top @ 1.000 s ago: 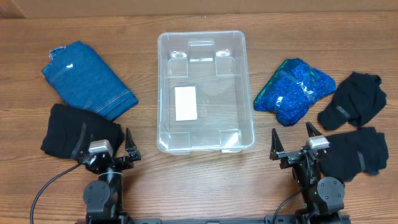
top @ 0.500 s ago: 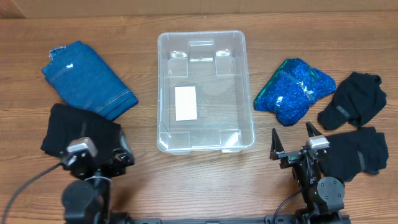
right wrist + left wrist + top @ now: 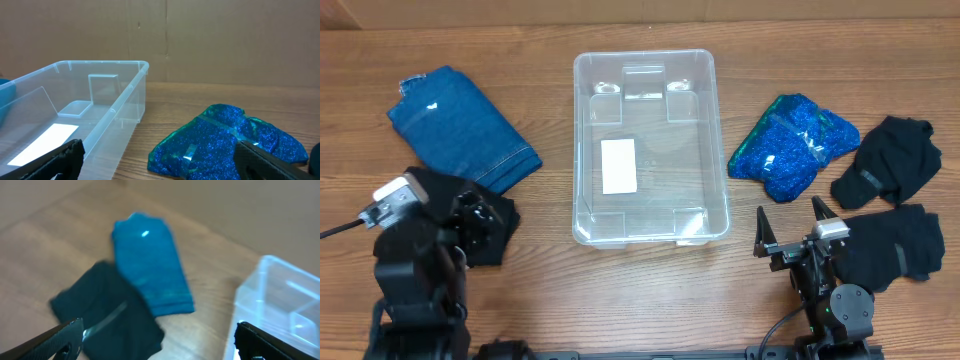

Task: Pack container
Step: 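Reach the left gripper to the black folded garment and grasp it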

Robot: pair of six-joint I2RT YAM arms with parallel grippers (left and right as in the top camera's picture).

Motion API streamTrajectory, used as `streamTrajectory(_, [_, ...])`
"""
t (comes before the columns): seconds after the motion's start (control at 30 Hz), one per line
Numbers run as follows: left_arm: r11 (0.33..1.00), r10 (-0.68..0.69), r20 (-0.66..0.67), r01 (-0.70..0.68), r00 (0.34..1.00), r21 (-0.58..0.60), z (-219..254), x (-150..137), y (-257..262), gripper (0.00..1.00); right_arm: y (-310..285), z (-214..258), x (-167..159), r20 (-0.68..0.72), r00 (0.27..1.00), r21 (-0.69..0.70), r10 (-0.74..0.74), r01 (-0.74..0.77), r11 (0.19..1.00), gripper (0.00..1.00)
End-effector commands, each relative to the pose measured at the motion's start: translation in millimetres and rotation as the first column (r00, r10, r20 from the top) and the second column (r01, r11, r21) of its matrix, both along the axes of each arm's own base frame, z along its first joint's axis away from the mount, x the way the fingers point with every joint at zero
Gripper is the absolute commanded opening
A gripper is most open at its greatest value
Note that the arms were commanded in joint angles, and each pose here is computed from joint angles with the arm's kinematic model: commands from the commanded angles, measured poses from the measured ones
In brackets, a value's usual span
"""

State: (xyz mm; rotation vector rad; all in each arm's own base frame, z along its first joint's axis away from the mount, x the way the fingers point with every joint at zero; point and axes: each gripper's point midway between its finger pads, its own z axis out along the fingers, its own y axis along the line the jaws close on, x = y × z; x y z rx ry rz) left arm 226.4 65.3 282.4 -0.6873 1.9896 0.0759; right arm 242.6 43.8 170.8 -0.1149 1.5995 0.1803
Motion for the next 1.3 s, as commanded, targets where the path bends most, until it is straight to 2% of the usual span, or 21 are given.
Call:
streamTrajectory(0.0, [0.986,0.148,-0.003,-0.147,0.989,-0.083,-4.1,-2.9,26.8,1.0,-1.5,-2.6,0.7,0.0,1.0,-0.004,-0.009,0.009,1.0,1.0])
streamTrajectory(0.27, [0.9,0.371,-0.121,-0.389,0.921,-0.195,-40.7,-35.0,83.1,1.0,-1.5,-2.6,0.7,0.0,1.0,-0.004,-0.009,0.009,1.0,1.0])
streamTrajectory(0.33, [0.901,0.335,-0.142,-0.361,0.931,-0.24,-57.7,-30.3,84.5,1.0,-1.5,-2.7,0.7,0.0,1.0,-0.004,-0.009,0.009,1.0,1.0])
streamTrajectory(0.4, [0.883,0.311,-0.192,-0.358,0.931,-0.303,-95.1,-27.1,89.0,1.0,-1.5,-2.7,0.7,0.0,1.0,-0.004,-0.009,0.009,1.0,1.0])
streamTrajectory(0.53, [0.889,0.252,-0.22,-0.315,0.942,-0.333,-130.8,-14.2,94.9,1.0,-1.5,-2.7,0.7,0.0,1.0,-0.004,-0.009,0.009,1.0,1.0])
streamTrajectory(0.8, [0.843,0.239,-0.362,-0.377,0.901,-0.382,-193.1,-12.4,118.1,1.0,-1.5,-2.7,0.7,0.0,1.0,-0.004,-0.009,0.009,1.0,1.0])
streamTrajectory(1.03, [0.798,0.181,-0.314,-0.326,0.932,-0.508,-231.4,-11.8,128.0,1.0,-1.5,-2.7,0.7,0.0,1.0,-0.004,-0.009,0.009,1.0,1.0])
streamTrajectory(1.27, [0.745,0.058,-0.229,-0.195,0.972,-0.638,-269.7,15.0,118.3,1.0,-1.5,-2.7,0.7,0.0,1.0,-0.004,-0.009,0.009,1.0,1.0])
